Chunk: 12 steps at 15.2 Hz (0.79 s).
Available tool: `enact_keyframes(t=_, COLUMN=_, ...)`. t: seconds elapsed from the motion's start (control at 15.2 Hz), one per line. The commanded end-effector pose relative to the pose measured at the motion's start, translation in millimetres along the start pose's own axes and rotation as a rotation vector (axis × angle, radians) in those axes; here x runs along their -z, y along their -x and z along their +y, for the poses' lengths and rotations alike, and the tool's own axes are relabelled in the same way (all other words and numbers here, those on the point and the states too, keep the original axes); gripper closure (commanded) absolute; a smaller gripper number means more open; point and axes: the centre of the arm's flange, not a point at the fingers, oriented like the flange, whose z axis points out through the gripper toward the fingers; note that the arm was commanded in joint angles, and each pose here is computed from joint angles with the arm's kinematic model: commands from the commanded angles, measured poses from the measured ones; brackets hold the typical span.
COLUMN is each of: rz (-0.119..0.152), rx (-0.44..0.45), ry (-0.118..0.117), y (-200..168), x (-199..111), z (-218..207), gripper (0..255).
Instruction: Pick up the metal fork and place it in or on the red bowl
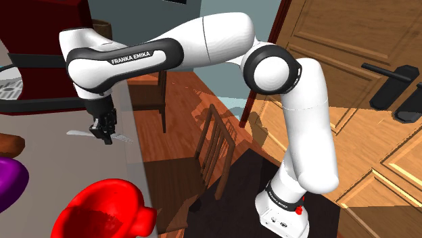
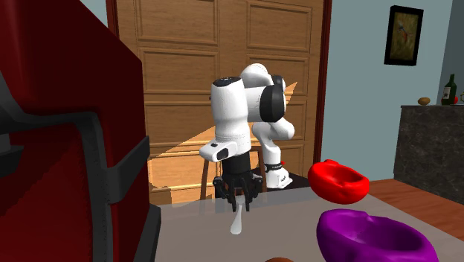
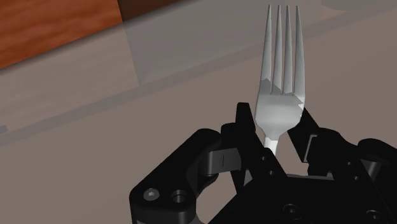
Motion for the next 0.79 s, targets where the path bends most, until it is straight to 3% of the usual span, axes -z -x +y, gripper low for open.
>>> enact_keyframes(t=0.0, rz=-0.001, rx=0.000, ry=0.000, y=1, x=5, z=0, gripper=255)
enact_keyframes(t=0.73, rz=-0.001, rx=0.000, ry=0.000, y=7, x=62, z=-6, gripper=255)
